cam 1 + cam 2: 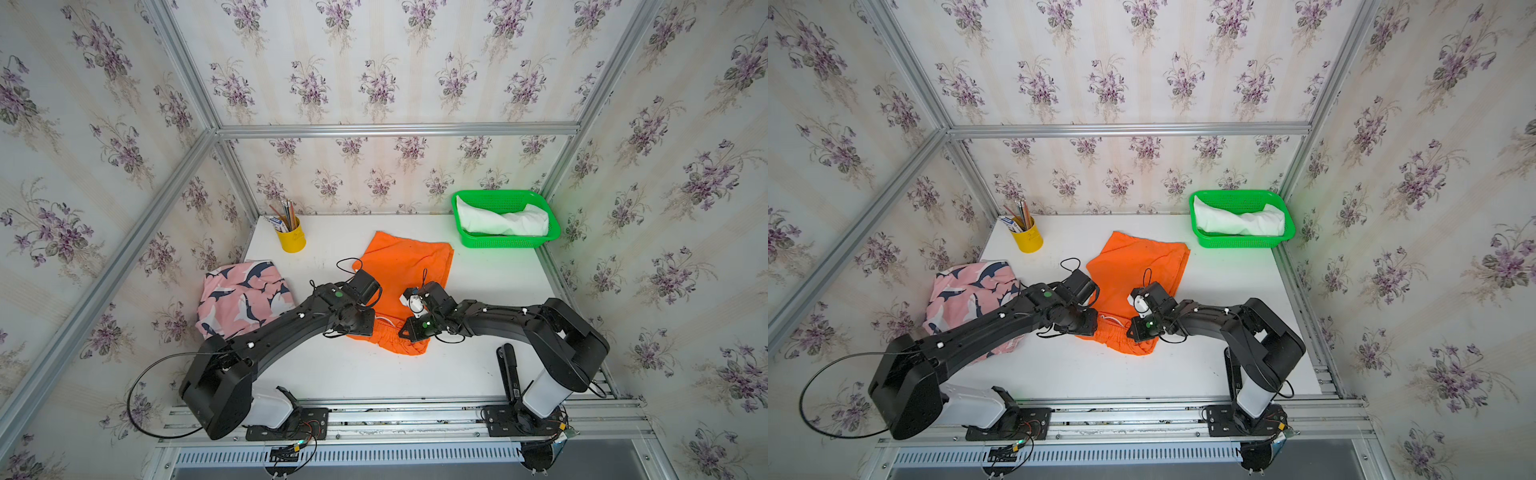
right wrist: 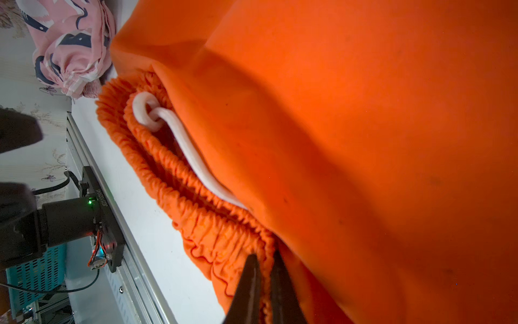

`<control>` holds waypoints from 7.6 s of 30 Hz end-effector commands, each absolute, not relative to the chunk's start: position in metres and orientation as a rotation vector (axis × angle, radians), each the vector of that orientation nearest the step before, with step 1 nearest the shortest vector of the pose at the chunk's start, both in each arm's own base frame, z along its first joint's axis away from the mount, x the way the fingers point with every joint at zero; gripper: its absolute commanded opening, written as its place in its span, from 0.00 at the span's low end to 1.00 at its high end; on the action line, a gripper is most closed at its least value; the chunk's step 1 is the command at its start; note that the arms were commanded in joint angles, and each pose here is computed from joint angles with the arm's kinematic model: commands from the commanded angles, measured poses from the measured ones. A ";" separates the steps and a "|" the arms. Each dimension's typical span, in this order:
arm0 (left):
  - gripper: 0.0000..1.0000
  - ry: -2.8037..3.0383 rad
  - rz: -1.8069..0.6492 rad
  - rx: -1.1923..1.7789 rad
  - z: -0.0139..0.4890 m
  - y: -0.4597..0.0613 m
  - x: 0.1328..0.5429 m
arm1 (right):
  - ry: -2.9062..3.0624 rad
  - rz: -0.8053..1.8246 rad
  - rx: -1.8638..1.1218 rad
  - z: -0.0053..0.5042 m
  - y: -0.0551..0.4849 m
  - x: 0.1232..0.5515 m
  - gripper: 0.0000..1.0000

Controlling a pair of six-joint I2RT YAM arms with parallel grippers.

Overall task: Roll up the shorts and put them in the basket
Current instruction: Roll the shorts at the center of the board.

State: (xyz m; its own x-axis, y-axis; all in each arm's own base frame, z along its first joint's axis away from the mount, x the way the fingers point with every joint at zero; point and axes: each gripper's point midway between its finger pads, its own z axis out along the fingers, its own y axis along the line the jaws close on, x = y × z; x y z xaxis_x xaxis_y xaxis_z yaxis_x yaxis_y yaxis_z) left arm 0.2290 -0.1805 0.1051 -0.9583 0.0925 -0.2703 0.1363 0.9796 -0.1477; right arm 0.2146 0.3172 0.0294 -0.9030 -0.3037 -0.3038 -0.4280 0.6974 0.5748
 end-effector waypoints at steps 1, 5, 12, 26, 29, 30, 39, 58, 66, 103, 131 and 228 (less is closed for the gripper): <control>0.59 2.889 -0.230 0.122 0.108 -0.172 0.218 | 2.795 0.917 -0.561 0.015 0.306 0.209 0.00; 0.63 2.878 -0.306 0.091 0.116 -0.171 0.206 | 2.803 0.936 -0.560 0.014 0.308 0.208 0.00; 0.65 2.894 -0.284 0.090 0.104 -0.174 0.204 | 2.809 0.946 -0.563 0.020 0.311 0.209 0.00; 0.42 2.954 -0.088 0.142 0.044 -0.189 0.241 | 2.803 1.040 -0.592 0.037 0.304 0.187 0.14; 0.40 2.971 -0.058 0.161 0.035 -0.187 0.240 | 2.763 0.976 -0.596 0.049 0.298 0.193 0.30; 0.39 2.975 -0.055 0.164 0.034 -0.187 0.240 | 2.746 0.961 -0.605 0.055 0.298 0.196 0.33; 0.41 2.964 -0.079 0.199 0.040 -0.192 0.243 | 2.644 0.926 -0.842 0.074 0.323 0.212 0.49; 0.54 2.901 -0.063 0.144 0.075 -0.184 0.247 | 2.709 0.940 -0.857 0.022 0.344 0.202 0.00; 0.81 2.884 -0.336 -0.083 0.085 -0.177 0.208 | 2.786 0.917 -0.781 0.009 0.333 0.197 0.00; 0.34 2.803 -0.622 -0.364 0.042 -0.181 0.231 | 2.611 0.671 -0.862 0.062 0.302 0.213 0.38; 0.32 2.922 -0.809 -0.342 0.064 -0.204 0.217 | 1.663 -0.140 -1.333 0.066 0.362 0.170 0.85; 0.37 3.083 -0.089 0.099 0.023 -0.169 0.236 | 2.682 1.400 -0.973 0.057 0.351 0.186 0.38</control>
State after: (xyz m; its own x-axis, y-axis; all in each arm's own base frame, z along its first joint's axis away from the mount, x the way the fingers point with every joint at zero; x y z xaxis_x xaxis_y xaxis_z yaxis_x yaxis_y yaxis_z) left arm 0.2376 -0.1851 0.0281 -0.9964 0.0544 -0.0646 0.0628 0.9886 -0.1370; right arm 0.1858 0.3558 0.0570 -0.7940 -0.5454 -0.2686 -0.5311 0.4072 0.7430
